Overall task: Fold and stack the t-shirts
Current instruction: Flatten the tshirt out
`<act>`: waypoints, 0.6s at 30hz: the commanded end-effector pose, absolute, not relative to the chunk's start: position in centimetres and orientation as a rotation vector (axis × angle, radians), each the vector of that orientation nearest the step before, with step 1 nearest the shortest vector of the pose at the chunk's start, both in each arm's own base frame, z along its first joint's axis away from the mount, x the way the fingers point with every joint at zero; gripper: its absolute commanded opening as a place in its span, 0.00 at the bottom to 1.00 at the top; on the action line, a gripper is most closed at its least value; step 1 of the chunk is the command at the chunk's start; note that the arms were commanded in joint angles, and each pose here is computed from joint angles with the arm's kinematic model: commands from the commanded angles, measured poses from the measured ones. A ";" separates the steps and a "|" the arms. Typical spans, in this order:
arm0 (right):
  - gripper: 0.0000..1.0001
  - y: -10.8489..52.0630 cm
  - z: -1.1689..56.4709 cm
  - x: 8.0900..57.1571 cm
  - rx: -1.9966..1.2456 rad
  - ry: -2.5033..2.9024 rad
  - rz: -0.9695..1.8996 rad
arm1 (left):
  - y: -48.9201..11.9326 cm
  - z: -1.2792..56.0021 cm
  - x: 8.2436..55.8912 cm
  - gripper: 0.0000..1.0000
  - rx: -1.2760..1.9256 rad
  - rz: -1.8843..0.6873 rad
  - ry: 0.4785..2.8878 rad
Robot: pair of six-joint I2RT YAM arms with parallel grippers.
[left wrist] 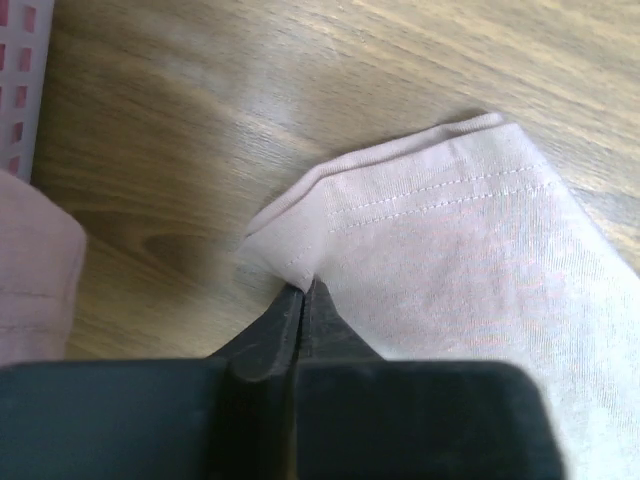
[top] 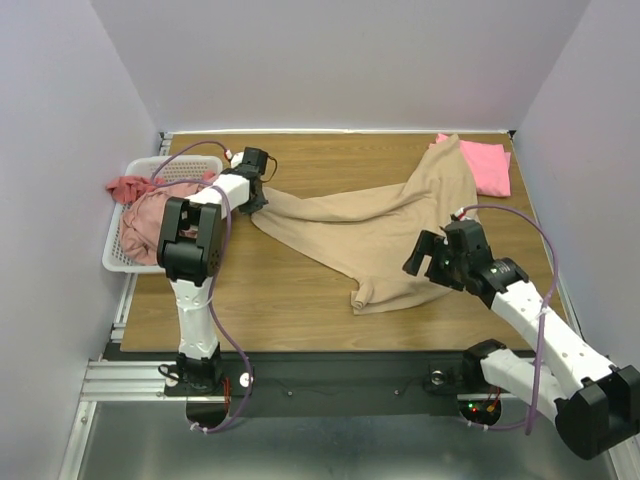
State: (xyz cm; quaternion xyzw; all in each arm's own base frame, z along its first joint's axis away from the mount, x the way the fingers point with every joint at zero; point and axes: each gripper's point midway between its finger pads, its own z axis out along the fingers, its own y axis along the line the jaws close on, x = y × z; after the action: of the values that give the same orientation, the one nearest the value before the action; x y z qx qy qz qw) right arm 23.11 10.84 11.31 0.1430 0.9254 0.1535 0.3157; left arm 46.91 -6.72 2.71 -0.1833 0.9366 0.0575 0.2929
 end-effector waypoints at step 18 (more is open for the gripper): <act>1.00 25.1 9.1 15.0 -0.184 2.533 0.325 | -5.5 3.2 36.7 0.00 -0.710 0.094 2.449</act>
State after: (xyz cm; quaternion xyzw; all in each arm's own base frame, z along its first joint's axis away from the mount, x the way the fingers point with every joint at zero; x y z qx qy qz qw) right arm 13.13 24.41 8.47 -0.1165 0.9539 0.1431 0.2368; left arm 38.69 -5.58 2.49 -0.2476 0.9228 0.0372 0.2927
